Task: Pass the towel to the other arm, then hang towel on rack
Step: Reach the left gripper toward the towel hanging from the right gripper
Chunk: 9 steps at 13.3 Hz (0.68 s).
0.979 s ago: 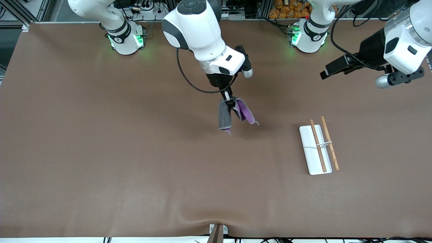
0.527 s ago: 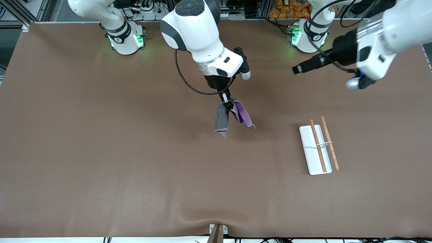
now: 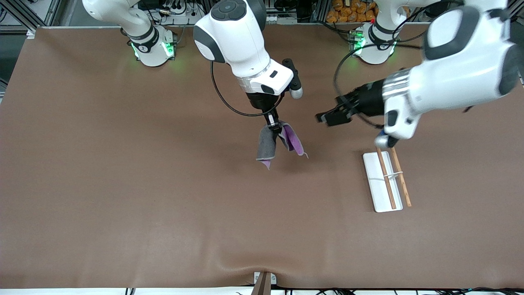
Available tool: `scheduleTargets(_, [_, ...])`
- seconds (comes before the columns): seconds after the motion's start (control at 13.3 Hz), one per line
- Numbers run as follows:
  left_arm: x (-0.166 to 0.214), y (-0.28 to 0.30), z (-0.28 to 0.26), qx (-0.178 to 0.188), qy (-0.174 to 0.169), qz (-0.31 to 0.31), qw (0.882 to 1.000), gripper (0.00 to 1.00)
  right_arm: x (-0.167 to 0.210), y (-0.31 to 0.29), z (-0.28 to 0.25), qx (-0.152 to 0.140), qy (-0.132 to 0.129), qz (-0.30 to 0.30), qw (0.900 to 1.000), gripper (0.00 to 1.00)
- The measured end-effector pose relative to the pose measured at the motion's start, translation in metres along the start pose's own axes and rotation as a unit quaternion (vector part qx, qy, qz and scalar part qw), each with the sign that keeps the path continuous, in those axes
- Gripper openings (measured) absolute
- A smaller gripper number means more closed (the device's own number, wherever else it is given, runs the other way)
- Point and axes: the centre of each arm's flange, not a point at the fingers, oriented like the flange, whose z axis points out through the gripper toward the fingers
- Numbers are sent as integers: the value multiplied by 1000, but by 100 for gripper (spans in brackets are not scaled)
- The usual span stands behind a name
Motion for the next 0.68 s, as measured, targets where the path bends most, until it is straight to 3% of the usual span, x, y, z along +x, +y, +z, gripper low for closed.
scheduleTargets(0.3, [27,23,36,-31,7,-51,998,100,0,0,0,0,0,0,1000,4])
scheduleTargets(0.68, [50,28,50,-34,4,-67,997,98,0,0,0,0,0,0,1000,4])
